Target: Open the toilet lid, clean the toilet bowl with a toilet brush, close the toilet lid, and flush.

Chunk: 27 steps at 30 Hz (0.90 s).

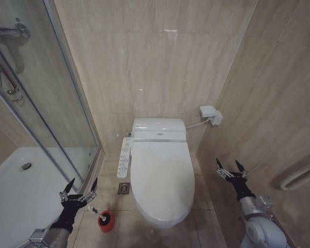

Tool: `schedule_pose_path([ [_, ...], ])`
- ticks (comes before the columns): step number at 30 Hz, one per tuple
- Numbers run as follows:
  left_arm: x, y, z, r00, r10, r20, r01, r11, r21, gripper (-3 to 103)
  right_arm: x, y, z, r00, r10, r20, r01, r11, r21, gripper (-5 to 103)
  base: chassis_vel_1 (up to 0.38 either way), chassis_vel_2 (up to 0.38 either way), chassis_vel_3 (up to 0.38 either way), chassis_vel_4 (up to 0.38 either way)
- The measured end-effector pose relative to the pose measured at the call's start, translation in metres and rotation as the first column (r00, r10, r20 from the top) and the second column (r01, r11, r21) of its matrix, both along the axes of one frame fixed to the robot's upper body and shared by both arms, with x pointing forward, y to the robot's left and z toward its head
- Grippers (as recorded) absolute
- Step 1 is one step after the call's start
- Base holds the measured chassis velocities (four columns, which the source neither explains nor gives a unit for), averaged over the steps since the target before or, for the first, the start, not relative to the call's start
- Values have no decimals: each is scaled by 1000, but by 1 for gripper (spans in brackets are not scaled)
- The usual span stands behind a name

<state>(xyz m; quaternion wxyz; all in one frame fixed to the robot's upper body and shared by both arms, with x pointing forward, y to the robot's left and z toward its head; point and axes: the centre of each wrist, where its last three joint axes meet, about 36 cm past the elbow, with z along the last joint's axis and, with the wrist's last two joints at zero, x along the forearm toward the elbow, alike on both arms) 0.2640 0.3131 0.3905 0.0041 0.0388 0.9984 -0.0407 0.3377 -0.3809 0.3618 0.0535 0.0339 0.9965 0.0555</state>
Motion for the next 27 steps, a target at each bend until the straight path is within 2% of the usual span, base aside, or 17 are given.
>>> schedule_pose_path([
  [18, 5, 2, -1, 1000, -2, 0, 2, 1000, 8, 100, 0, 0, 0, 1000, 0, 0, 0, 1000, 0, 100, 0, 0, 0, 0],
  [20, 18, 10, -3, 1000, -4, -9, 4, 999, 35, 100, 0, 0, 0, 1000, 0, 0, 0, 1000, 0, 100, 0, 0, 0, 0],
  [21, 38, 23, -4, 1000, -3, -20, 5, 997, 75, 100, 0, 0, 0, 1000, 0, 0, 0, 1000, 0, 100, 0, 0, 0, 0],
  [22, 38, 23, -4, 1000, -3, -20, 5, 997, 75, 100, 0, 0, 0, 1000, 0, 0, 0, 1000, 0, 100, 0, 0, 0, 0],
  [24, 68, 43, -3, 999, 6, -36, -1, 991, 133, 100, 0, 0, 0, 1000, 0, 0, 0, 1000, 0, 100, 0, 0, 0, 0],
  [25, 68, 43, -3, 999, 6, -36, -1, 991, 133, 100, 0, 0, 0, 1000, 0, 0, 0, 1000, 0, 100, 0, 0, 0, 0],
  [27, 89, 58, 0, 999, 20, -45, -12, 984, 175, 100, 0, 0, 0, 1000, 0, 0, 0, 1000, 0, 100, 0, 0, 0, 0],
])
